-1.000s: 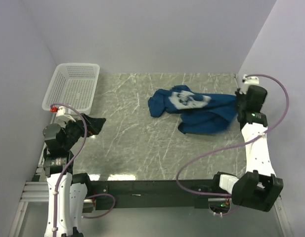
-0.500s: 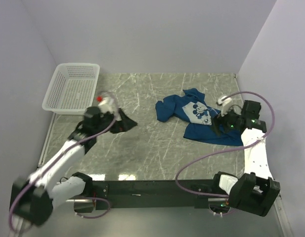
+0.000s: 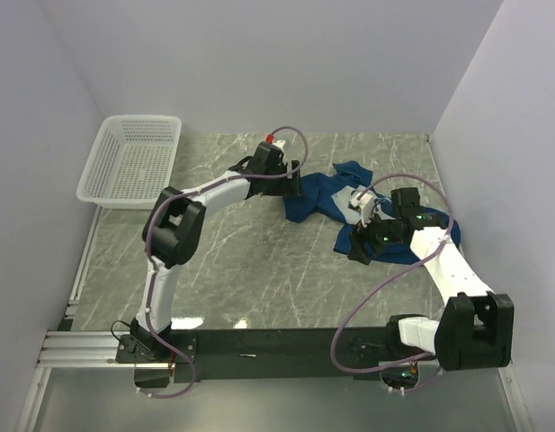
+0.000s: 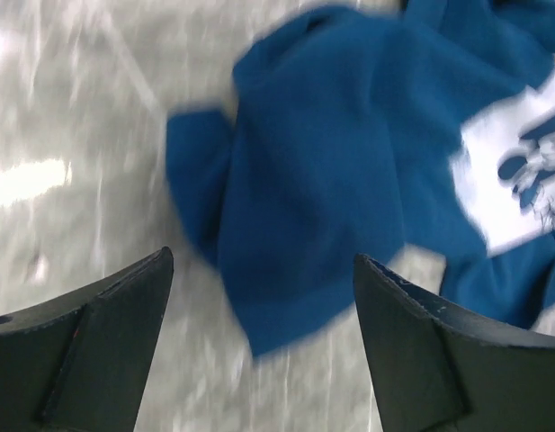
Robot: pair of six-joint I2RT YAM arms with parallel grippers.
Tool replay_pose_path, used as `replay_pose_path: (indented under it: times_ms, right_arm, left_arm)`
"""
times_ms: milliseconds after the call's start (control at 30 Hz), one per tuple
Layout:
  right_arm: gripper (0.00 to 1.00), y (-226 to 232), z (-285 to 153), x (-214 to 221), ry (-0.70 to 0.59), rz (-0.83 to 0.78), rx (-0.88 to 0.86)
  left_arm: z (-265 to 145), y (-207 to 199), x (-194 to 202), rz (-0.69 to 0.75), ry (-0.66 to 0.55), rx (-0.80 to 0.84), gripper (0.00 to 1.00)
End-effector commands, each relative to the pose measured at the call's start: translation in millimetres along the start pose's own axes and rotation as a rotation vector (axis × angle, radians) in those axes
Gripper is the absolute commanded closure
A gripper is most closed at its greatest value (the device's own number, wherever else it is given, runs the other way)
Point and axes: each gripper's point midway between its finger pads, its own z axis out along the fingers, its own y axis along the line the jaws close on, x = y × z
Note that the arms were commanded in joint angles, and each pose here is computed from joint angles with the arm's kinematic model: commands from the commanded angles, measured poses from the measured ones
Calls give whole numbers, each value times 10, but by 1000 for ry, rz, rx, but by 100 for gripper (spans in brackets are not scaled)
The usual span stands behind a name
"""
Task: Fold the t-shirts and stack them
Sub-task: Flatten the tshirt out
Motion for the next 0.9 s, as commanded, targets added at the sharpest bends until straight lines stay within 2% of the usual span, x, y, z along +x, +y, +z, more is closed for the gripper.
replay_pose_path:
  times_ms: [0, 33, 100, 333, 400, 467, 500, 533, 567, 600, 633, 667, 700, 733, 767, 800, 833, 867]
  right_arm:
    - [20, -88, 187, 98, 58, -20, 58]
    - [20, -74, 291, 148, 107, -29, 71]
    - [20, -136, 407, 106, 124, -49, 106]
    - [20, -485, 760, 96, 232, 95, 247]
    - [22, -501, 836, 130, 246, 118, 244]
    - [31, -481, 871, 127, 252, 137, 224]
    - [36, -447, 907, 182, 278, 150, 206]
    - [48, -423, 917, 206, 289, 163, 194]
    - [56, -396, 906, 210, 302, 167, 179]
    - [63, -386, 897, 194, 300, 163, 172]
    - [77, -396, 864, 177, 297, 150, 177]
    - [83, -399, 820, 169, 297, 139, 186]
    - [88, -412, 686, 115, 287, 102, 202]
    - [97, -415, 592, 39, 276, 70, 201]
    - [100, -347, 450, 97, 311, 53, 179]
    - [100, -342, 254, -4, 273, -31, 181]
    - [100, -401, 78, -27, 253, -47, 204]
    - [100, -370, -93, 49, 265, -56, 202]
  left_arm:
    - [121, -200, -256, 76, -8, 60, 16]
    - [181, -202, -229, 70, 3, 63, 18]
    - [327, -188, -181, 58, 21, 71, 19]
    - [508, -40, -96, 49, 50, 14, 21]
    - [523, -23, -89, 55, 52, 8, 26]
    - [544, -19, -65, 60, 58, 13, 32]
    - [541, -34, -71, 61, 54, 22, 43]
    - [510, -66, -110, 63, 42, 32, 49]
    - [495, -40, -105, 58, 37, 22, 56]
    - [472, -57, -161, 60, 15, 29, 71]
    - [371, -96, -275, 62, -15, 37, 79]
    - [325, -64, -252, 58, -16, 31, 86]
    - [252, -68, -327, 59, -45, 27, 99]
    - [22, -111, -538, 57, -99, 30, 99]
    - [-73, -17, -485, 47, -96, 8, 99]
    - [-202, 18, -555, 39, -128, -4, 99]
    - [-590, 8, -824, 22, -206, 1, 100]
    - [-705, 169, -656, -18, -184, -25, 100]
